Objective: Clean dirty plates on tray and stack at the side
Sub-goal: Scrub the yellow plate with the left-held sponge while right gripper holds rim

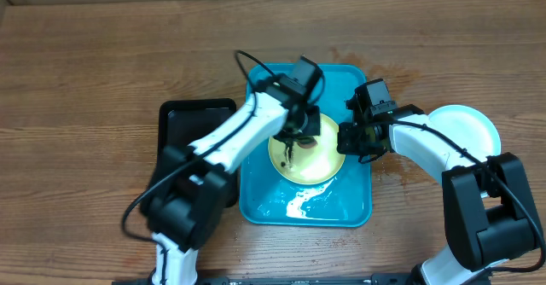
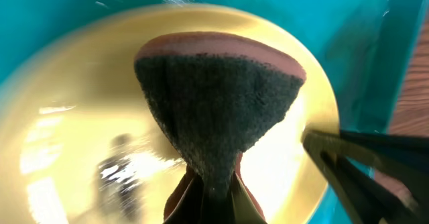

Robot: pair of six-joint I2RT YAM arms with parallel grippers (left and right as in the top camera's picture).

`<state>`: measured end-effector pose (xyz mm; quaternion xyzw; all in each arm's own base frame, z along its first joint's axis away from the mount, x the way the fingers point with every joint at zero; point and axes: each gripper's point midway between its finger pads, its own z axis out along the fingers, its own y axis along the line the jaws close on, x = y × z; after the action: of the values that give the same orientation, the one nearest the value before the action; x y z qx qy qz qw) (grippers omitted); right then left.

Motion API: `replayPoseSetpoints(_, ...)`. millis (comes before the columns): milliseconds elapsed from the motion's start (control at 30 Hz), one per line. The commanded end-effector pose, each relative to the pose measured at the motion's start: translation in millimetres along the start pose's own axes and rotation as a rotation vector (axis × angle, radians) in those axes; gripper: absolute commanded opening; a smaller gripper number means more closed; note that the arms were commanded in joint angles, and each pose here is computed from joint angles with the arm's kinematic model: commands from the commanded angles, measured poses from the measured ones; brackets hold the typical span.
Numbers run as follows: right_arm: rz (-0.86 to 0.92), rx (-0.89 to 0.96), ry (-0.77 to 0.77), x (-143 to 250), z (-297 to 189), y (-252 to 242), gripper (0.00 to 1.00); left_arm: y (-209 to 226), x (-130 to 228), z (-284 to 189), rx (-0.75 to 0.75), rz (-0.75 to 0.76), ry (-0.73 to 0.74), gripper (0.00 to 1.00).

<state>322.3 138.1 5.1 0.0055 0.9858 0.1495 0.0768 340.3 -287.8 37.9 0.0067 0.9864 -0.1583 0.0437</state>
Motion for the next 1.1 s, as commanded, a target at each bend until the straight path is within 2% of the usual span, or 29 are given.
replayPoseSetpoints(0, 0.009, 0.034, 0.025, 7.0, 5.1, -7.1, 0.04, -1.2, 6.2, 21.1, -0.005, -0.047, 0.041, 0.04)
replayPoseSetpoints(100, 0.010, 0.036, 0.031, 8.5, 5.1, -7.7, 0.04, 36.3, 1.7, 23.4, -0.195, -0.055, -0.009, 0.04)
replayPoseSetpoints(233, 0.011, 0.037, 0.034, 9.2, 5.1, -7.9, 0.04, 89.7, -5.5, 2.2, -0.496, -0.025, -0.089, 0.04)
replayPoseSetpoints(300, 0.011, 0.037, 0.034, 9.1, 5.2, -7.8, 0.04, 106.3, -7.9, -7.4, -0.589, -0.001, -0.105, 0.04)
replayPoseSetpoints(433, 0.011, 0.037, 0.034, 9.3, 5.1, -7.9, 0.04, 115.6, -8.5, -10.7, -0.609, 0.069, -0.067, 0.04)
replayPoseSetpoints(567, 0.013, 0.040, 0.040, 10.8, 5.0, -8.4, 0.04, 103.7, 3.2, -1.3, -0.497, 0.051, 0.013, 0.04)
replayPoseSetpoints(767, 0.013, 0.040, 0.041, 11.0, 5.1, -8.5, 0.04, 6.8, 20.6, 24.5, 0.042, 0.030, 0.146, 0.04)
replayPoseSetpoints(833, 0.013, 0.039, 0.041, 10.9, 5.0, -8.4, 0.04, -17.6, 24.5, 27.2, 0.149, 0.030, 0.165, 0.04)
replayPoseSetpoints(900, 0.014, 0.039, 0.040, 10.8, 5.0, -8.3, 0.04, -32.6, 30.4, 31.8, 0.196, 0.034, 0.182, 0.04)
replayPoseSetpoints(1067, 0.016, 0.040, 0.041, 10.9, 5.0, -8.4, 0.04, -37.8, 55.3, 50.5, 0.182, 0.034, 0.263, 0.04)
